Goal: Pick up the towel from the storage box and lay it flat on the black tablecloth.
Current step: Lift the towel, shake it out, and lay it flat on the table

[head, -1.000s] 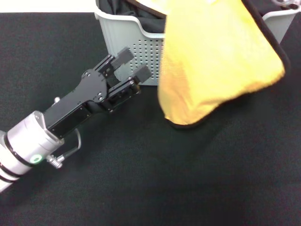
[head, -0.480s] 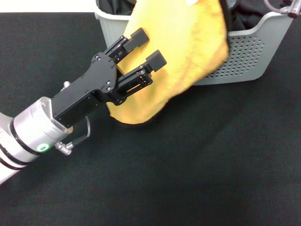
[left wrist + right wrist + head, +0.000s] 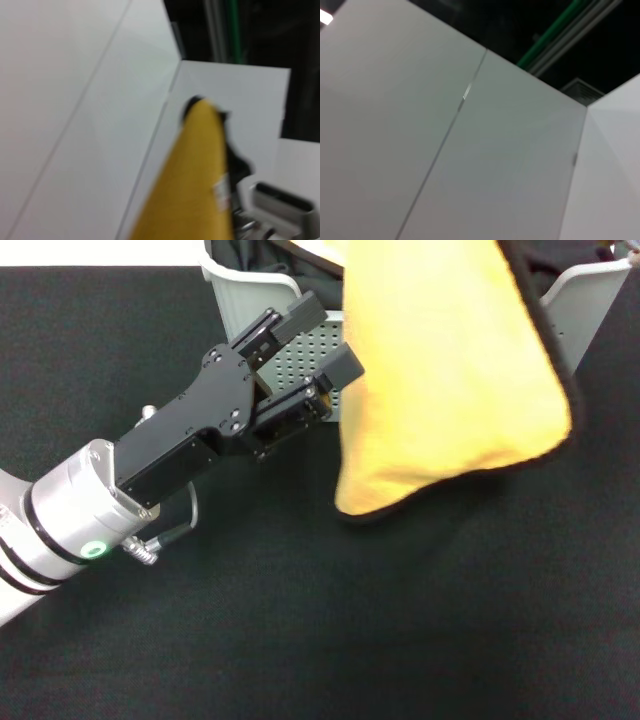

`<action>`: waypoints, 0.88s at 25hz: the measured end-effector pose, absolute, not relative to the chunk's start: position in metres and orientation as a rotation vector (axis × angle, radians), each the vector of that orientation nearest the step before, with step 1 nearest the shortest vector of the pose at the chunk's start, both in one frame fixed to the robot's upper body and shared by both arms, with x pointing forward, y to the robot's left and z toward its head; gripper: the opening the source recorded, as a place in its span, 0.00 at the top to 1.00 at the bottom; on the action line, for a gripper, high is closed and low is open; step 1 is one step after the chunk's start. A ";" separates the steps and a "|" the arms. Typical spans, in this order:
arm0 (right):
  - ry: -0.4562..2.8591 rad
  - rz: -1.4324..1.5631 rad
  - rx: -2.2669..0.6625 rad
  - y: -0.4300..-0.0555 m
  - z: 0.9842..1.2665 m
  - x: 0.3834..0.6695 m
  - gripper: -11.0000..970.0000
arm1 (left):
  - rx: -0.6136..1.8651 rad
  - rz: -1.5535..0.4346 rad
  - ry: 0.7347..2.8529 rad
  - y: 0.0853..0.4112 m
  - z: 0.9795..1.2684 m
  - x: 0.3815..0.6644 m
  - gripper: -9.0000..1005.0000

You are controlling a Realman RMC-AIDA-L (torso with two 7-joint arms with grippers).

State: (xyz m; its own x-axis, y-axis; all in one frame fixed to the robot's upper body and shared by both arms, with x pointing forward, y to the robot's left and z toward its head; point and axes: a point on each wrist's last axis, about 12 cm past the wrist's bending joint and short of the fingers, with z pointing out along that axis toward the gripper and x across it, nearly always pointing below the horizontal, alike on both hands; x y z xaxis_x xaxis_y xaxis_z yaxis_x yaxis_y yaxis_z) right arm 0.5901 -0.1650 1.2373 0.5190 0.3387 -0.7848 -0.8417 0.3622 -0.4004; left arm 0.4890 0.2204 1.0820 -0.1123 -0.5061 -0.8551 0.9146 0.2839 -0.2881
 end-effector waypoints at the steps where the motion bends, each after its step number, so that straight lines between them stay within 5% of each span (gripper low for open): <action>1: 0.673 0.818 -0.899 -0.164 1.235 0.592 0.98 | 0.485 -1.300 1.106 0.219 1.084 0.488 0.16; 22: 0.661 0.805 -0.902 -0.148 1.240 0.600 0.98 | 0.612 -1.371 1.119 0.199 1.087 0.494 0.16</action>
